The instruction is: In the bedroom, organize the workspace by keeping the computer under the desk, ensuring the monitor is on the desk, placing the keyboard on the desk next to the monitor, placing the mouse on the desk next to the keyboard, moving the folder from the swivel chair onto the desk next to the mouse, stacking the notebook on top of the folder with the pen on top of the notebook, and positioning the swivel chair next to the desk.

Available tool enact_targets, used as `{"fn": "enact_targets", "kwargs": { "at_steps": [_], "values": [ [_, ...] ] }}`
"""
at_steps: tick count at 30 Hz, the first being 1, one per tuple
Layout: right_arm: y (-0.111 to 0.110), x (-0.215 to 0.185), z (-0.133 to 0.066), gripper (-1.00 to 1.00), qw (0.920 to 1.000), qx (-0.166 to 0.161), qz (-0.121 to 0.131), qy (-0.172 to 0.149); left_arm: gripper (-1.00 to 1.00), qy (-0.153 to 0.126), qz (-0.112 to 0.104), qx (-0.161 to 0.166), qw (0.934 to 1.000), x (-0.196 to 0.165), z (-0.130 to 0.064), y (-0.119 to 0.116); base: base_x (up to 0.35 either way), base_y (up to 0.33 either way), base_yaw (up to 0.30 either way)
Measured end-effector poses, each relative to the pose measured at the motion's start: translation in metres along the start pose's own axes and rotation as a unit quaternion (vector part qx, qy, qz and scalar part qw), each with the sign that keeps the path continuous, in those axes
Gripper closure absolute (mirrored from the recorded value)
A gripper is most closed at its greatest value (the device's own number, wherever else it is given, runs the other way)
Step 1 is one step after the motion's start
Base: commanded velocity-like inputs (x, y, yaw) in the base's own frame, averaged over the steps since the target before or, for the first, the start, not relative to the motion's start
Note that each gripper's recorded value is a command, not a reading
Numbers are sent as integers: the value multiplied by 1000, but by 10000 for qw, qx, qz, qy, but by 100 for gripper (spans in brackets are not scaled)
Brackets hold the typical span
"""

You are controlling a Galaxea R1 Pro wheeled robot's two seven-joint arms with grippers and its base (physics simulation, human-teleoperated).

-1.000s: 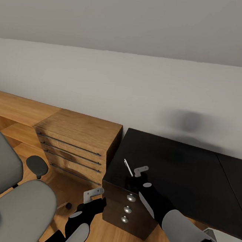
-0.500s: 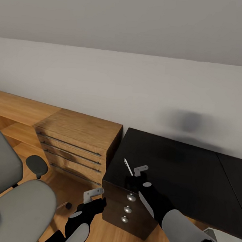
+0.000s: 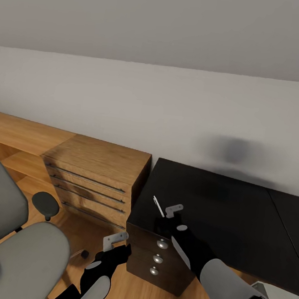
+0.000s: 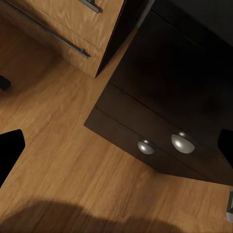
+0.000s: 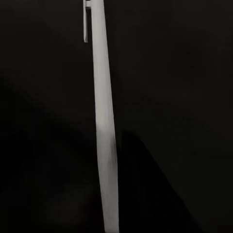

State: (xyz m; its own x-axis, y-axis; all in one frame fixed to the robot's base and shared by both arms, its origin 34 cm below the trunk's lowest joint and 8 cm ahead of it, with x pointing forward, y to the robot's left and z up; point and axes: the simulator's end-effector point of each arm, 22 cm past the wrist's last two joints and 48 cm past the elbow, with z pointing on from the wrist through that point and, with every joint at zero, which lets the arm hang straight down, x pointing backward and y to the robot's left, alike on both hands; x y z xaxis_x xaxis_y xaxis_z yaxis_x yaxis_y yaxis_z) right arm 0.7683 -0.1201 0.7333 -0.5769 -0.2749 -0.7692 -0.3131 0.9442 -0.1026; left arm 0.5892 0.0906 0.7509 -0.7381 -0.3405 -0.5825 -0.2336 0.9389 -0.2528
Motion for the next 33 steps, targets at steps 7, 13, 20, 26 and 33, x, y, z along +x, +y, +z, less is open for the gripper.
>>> {"fn": "enact_targets", "kwargs": {
  "at_steps": [7, 13, 20, 26, 33],
  "values": [
    [3, 2, -2, 100, 9998, -30, 12, 212, -100, 0, 1, 1, 10000, 0, 0, 0, 0, 0, 0],
    [3, 2, -2, 100, 9997, -28, 20, 247, -100, -1, 1, 1, 10000, 0, 0, 0, 0, 0, 0],
    [3, 2, -2, 100, 9997, -24, 28, 253, -100, 1, 1, 0, 10000, 0, 0, 0, 0, 0, 0],
    [-5, 4, -2, 100, 9990, 30, 236, 370, -100, 2, 2, -1, 10000, 0, 0, 0, 0, 0, 0],
    [-11, 6, -3, 100, 9980, 68, 427, 458, -100, 6, 1, 3, 10000, 1, 0, 0, 0, 0, 0]
  ]
}}
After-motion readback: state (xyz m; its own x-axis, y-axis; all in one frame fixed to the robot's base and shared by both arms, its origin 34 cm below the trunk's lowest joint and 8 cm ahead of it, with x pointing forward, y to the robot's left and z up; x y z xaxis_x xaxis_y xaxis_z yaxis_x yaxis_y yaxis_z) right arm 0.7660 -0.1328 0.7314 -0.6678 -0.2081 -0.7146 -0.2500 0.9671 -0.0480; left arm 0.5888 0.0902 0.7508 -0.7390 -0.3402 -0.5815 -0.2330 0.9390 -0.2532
